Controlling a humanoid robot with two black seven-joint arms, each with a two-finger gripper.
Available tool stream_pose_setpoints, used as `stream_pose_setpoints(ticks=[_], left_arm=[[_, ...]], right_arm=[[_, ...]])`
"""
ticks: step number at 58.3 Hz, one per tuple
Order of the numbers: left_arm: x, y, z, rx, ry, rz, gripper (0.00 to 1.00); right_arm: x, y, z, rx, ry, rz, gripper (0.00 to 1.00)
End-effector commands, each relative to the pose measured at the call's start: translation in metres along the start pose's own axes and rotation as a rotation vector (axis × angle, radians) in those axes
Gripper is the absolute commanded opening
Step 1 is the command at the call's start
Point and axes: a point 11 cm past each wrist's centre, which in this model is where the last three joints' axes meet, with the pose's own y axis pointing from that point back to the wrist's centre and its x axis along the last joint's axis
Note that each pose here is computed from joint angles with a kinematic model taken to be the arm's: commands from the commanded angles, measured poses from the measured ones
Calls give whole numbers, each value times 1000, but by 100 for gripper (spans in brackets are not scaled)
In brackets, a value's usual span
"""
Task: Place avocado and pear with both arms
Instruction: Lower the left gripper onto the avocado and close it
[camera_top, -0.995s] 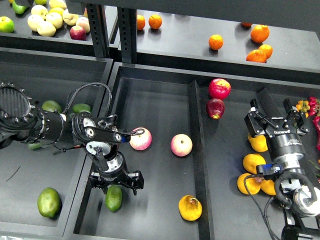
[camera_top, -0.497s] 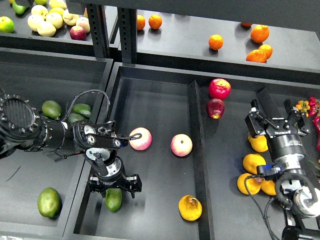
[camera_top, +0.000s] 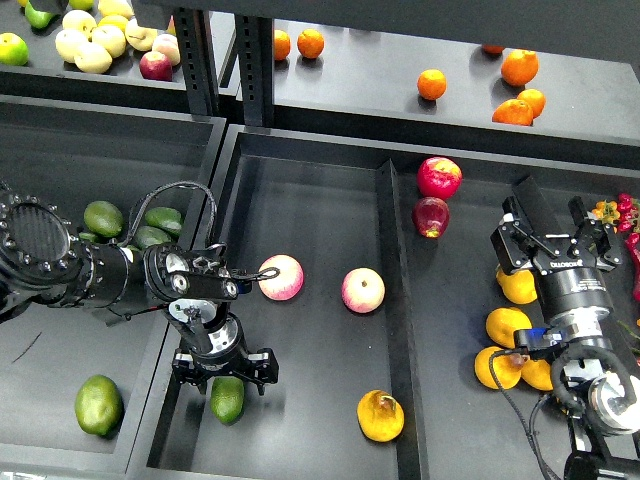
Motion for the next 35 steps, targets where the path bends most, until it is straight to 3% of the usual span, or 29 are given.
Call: stream_pose_setpoints(ticks=[1,18,35], left_arm=[[0,-3,-2,2,1,4,97],[2,-2,3,-12,5,10,84],[5,1,7,-31,23,15,57]], right_arm=[[0,0,0,1,0,-1,100],[0,0,0,0,0,0,100],[2,1,0,0,-2,4,100]])
